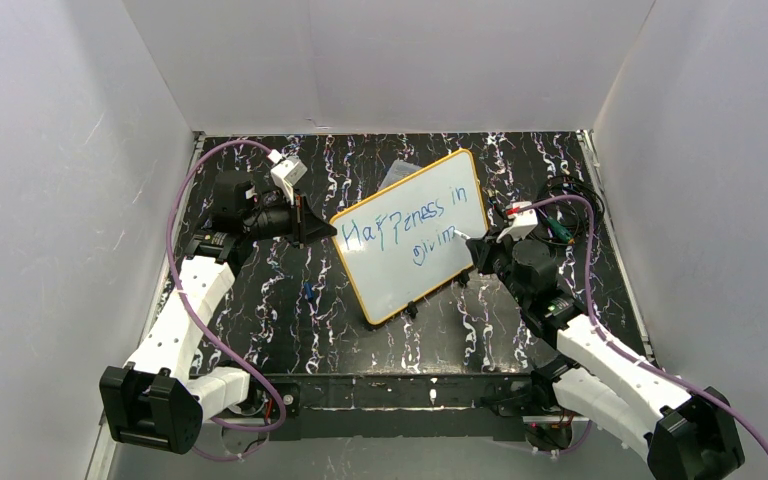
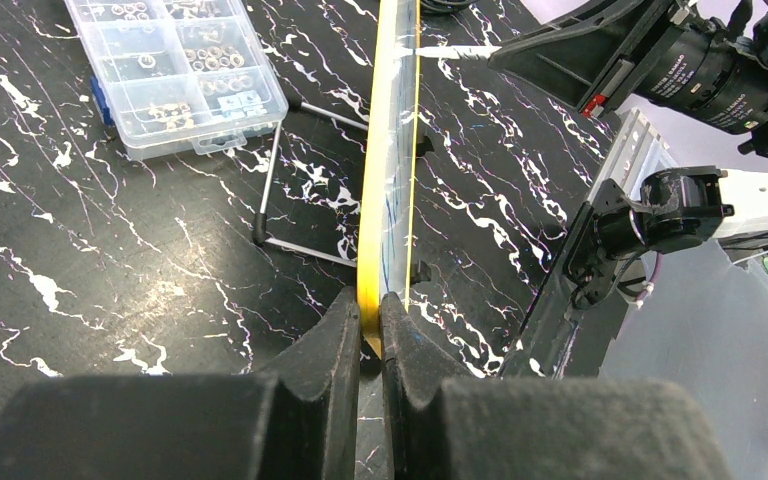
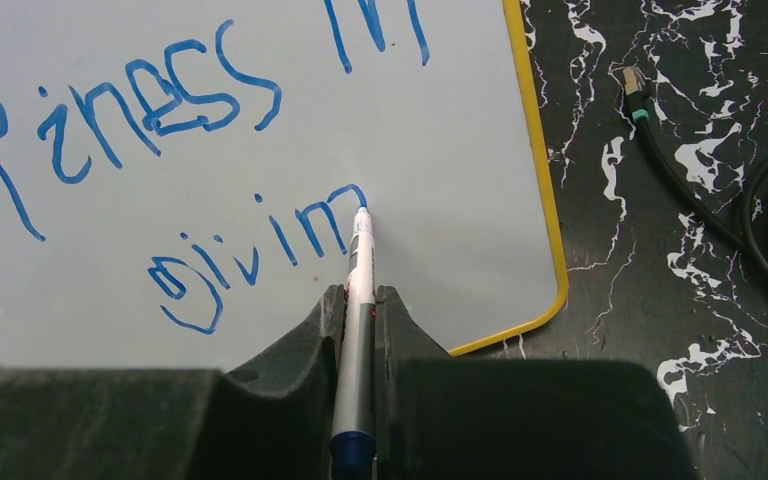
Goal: Write a sentence on the whiteboard
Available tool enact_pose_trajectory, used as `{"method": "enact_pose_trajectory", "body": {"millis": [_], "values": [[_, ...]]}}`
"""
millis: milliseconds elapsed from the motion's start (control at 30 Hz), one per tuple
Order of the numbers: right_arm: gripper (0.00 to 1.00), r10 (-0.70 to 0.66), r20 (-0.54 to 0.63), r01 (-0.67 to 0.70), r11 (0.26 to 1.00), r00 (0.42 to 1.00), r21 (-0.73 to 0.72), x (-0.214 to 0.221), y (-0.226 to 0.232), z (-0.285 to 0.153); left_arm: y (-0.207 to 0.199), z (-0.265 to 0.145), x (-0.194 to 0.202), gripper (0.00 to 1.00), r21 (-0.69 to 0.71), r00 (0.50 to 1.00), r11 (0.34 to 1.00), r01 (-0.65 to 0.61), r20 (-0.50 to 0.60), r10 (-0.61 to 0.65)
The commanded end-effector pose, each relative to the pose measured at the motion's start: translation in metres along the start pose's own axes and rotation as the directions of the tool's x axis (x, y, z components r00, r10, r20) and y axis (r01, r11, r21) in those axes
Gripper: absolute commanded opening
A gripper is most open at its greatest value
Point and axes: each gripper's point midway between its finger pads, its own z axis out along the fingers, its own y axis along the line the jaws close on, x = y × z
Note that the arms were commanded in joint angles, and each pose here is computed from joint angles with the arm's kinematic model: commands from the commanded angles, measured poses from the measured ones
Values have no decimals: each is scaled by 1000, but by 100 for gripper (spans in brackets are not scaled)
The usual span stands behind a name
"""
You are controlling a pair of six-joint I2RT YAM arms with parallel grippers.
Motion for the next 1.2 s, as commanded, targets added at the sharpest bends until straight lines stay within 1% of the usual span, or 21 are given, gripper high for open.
{"method": "enact_pose_trajectory", "body": {"millis": [0, 133, 400, 533, 700, 800, 933, 1167], "values": [[1, 0, 80, 2, 1000, 997, -19, -31, 8, 2, -12, -3, -4, 0, 42, 998, 997, -58, 19, 57], [1, 13, 25, -12, 1000, 1000, -20, -11, 6, 1, -11, -3, -3, 0, 42, 998, 998, -56, 16, 56], [1, 37, -105, -34, 999, 994, 35, 29, -7, -2, -12, -3, -4, 0, 43, 998, 997, -57, 19, 57], [1, 56, -144, -48, 997, 988, 55, 40, -10, -3, -12, -3, -4, 0, 44, 998, 997, -56, 18, 55], [1, 80, -178, -73, 996, 981, 44, 53, -8, -6, -12, -3, -4, 0, 44, 998, 997, -58, 18, 57], [1, 88, -190, -86, 996, 978, 22, 56, -4, -9, -12, -3, -4, 0, 44, 998, 997, -59, 19, 58], [1, 100, -178, -106, 994, 979, -26, 49, 6, -12, -12, -3, -4, 0, 45, 998, 997, -56, 18, 56], [1, 141, -84, -148, 985, 987, -89, 16, 21, -12, -12, -3, -4, 0, 47, 998, 997, -56, 18, 55]]}}
